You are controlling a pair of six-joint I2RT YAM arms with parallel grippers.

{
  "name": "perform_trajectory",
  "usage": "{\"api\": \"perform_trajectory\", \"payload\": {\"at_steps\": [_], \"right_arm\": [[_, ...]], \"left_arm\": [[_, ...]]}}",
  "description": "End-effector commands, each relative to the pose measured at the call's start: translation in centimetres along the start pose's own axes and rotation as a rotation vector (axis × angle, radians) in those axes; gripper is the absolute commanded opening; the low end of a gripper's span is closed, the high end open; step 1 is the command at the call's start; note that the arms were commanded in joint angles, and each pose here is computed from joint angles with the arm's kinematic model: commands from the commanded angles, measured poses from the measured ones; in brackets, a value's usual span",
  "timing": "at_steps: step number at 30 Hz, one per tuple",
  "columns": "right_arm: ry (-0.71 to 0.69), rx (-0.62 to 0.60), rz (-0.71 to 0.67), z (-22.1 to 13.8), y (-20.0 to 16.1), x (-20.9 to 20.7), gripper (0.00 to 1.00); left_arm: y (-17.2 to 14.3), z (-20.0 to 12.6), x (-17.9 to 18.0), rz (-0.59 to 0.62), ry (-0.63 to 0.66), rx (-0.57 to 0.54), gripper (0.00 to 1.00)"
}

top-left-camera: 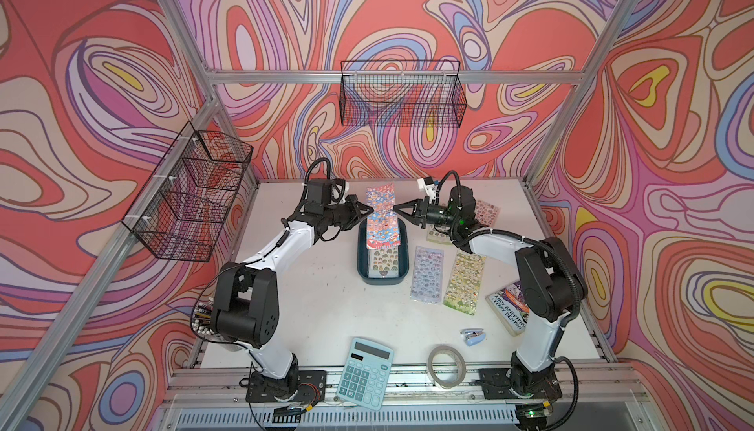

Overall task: Take the stickers out of the storage box
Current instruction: Place the sticker at the center of the board.

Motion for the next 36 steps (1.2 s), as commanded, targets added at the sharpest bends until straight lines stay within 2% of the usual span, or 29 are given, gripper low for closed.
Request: {"api": "perform_trajectory", "payload": {"at_steps": [1, 4, 7, 11, 17, 19, 21, 24, 36], "right_arm": [[-0.031, 0.013, 0.018, 0.3, -0.3, -0.8, 0.18], [-0.116, 0.023, 0.010, 0.1, -0.4, -1.3, 0.26], [-0.268, 0.027, -0.037, -0.4, -0.2, -1.4, 0.30], [-0.485, 0.027, -0.109, -1.6, 0.3, -1.3, 0.32], [-0.599, 0.046, -0.128, -2.5, -0.3, -2.0, 0.32], [-0.612, 0.052, -0.121, -2.5, -0.5, -2.4, 0.31], [-0.617, 0.055, -0.118, -2.5, -0.6, -2.7, 0.31], [-0.622, 0.050, -0.121, -2.5, -0.5, -2.7, 0.30], [-0.654, 0.055, -0.120, -2.7, -0.5, -2.5, 0.30]], "left_arm": [[-0.1, -0.8, -0.9, 0.011, -0.033, -0.015, 0.00], [0.1, -1.0, -1.3, 0.018, -0.044, -0.022, 0.00], [1.2, -1.7, -0.6, 0.001, -0.040, -0.045, 0.00], [3.7, -4.2, 1.9, -0.047, 0.003, -0.142, 0.00], [7.3, -8.5, 4.4, -0.017, 0.203, -0.278, 0.00], [8.0, -9.0, 5.4, -0.011, 0.301, -0.284, 0.00], [8.9, -8.9, 6.4, 0.001, 0.387, -0.290, 0.00], [10.2, -8.3, 7.9, -0.005, 0.444, -0.287, 0.00], [14.4, -3.3, 13.4, -0.085, 0.451, -0.223, 0.00]]}}
Point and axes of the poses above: each gripper's point midway between its finger pads, its own z axis out along the fingers, its own x axis along the line the jaws close on, y = z × x, the point moved 9 cm from there along -z, back along the fingers, and after that the axes turned 7 degrees about -z, right-handed, at the moved point
